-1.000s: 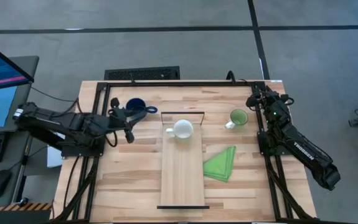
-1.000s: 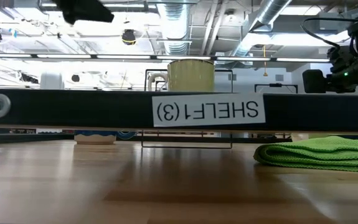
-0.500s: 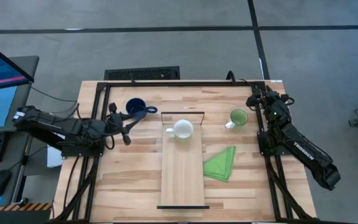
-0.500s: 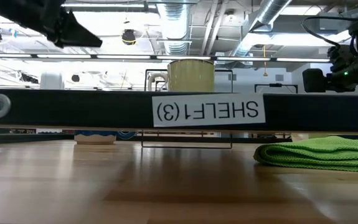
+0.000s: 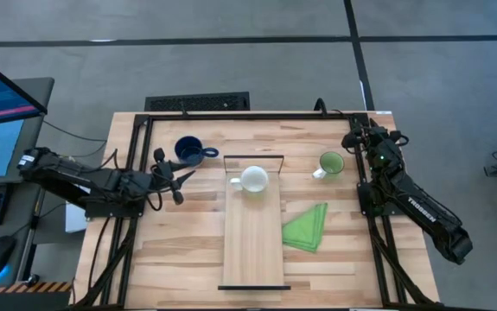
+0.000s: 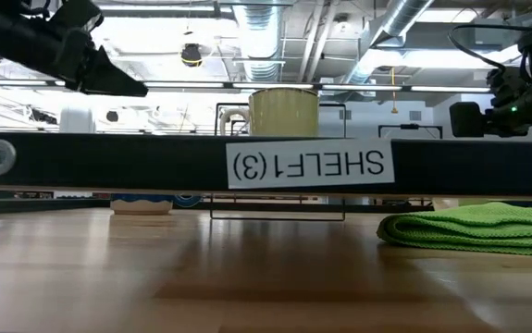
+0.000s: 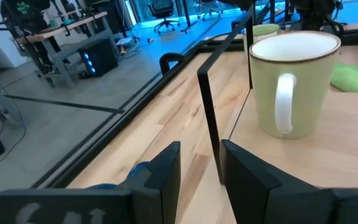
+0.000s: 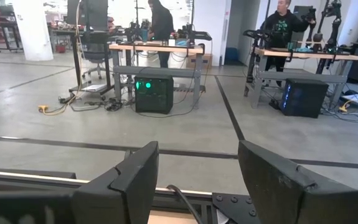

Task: Stack small to large cups/mugs on shelf
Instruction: Put the green mug on the shelf

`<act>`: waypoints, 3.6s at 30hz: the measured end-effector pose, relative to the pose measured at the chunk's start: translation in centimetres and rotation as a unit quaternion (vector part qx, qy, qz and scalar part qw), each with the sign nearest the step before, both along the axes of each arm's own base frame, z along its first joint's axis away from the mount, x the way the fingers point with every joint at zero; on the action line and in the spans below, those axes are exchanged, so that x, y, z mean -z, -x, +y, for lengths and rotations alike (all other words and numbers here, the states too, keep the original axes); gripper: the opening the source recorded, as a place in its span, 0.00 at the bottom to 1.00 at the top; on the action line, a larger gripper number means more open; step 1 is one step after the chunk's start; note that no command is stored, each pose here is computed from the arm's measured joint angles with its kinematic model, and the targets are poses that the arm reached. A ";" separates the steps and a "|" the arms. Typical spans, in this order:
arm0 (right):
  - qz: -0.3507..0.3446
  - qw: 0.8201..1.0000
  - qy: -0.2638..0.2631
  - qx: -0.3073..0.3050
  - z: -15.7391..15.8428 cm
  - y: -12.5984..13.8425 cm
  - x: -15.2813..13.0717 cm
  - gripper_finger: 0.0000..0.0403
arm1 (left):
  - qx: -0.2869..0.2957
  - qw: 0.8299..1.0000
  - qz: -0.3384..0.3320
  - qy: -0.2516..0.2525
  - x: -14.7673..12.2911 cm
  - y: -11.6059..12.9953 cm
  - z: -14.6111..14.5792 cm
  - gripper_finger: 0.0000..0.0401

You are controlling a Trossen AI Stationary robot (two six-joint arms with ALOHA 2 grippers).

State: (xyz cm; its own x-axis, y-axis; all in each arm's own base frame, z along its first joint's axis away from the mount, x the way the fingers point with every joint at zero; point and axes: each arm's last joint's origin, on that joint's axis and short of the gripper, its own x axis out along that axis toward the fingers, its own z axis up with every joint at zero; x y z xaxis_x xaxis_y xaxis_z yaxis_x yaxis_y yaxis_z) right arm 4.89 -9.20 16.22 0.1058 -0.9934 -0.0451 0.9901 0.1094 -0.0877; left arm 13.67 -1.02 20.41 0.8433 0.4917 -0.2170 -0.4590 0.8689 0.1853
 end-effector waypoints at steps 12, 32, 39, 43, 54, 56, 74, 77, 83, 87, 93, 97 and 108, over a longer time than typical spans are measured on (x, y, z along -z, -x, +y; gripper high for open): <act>-0.033 0.999 0.012 -0.004 0.1 0.0 -1.0 0.61 | -0.029 1.000 0.004 0.004 0.9 0.2 0.2 0.26; -0.021 0.969 -0.120 -0.213 2.5 -1.3 -12.4 0.61 | -0.025 0.997 0.074 -0.018 2.0 0.6 0.2 0.26; -0.027 0.942 -0.186 -0.277 3.0 -2.3 -14.2 0.61 | -0.028 0.997 0.069 -0.009 2.0 0.6 0.2 0.26; -0.055 0.937 -0.185 -0.292 3.3 -2.6 -15.2 0.61 | -0.031 0.997 0.064 0.003 2.0 0.7 0.2 0.26; -0.066 0.935 -0.169 -0.306 3.6 -2.5 -15.9 0.61 | -0.056 0.994 0.071 0.054 2.8 1.1 0.3 0.26; -0.066 0.935 -0.169 -0.306 3.6 -2.5 -15.9 0.61 | -0.053 0.995 0.073 0.049 2.8 1.1 0.3 0.26; -0.131 0.928 -0.204 -0.283 3.3 -2.8 -15.8 0.61 | -0.031 0.999 0.045 -0.004 1.6 0.5 0.2 0.26; -0.154 0.924 -0.214 -0.278 3.3 -2.8 -15.8 0.61 | -0.023 0.999 0.027 -0.019 1.0 0.3 0.2 0.26; -0.183 0.918 -0.224 -0.272 3.4 -2.7 -15.8 0.61 | -0.019 0.999 0.021 -0.029 0.8 0.2 0.1 0.26; -0.137 0.922 -0.224 -0.285 3.5 -2.7 -15.5 0.61 | -0.019 0.999 0.021 -0.029 0.8 0.2 0.1 0.26; -0.072 0.907 -0.291 -0.296 4.0 -2.3 -14.0 0.61 | -0.019 0.999 0.021 -0.029 0.8 0.2 0.1 0.26; -0.045 0.898 -0.339 -0.276 4.1 -2.2 -13.1 0.61 | -0.019 0.999 0.021 -0.029 0.8 0.2 0.1 0.26; -0.027 0.878 -0.421 -0.225 3.6 -2.9 -11.7 0.61 | -0.020 0.999 0.022 -0.029 0.8 0.2 0.1 0.26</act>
State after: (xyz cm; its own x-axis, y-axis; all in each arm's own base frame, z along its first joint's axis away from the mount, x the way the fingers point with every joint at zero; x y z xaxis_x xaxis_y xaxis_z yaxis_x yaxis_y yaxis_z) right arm 7.75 -5.59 27.93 0.5047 -0.4669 -0.7261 0.8297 0.4947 0.2586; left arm 13.50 -0.87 19.63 0.8134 0.5372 -0.2233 -0.4829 0.8375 0.2558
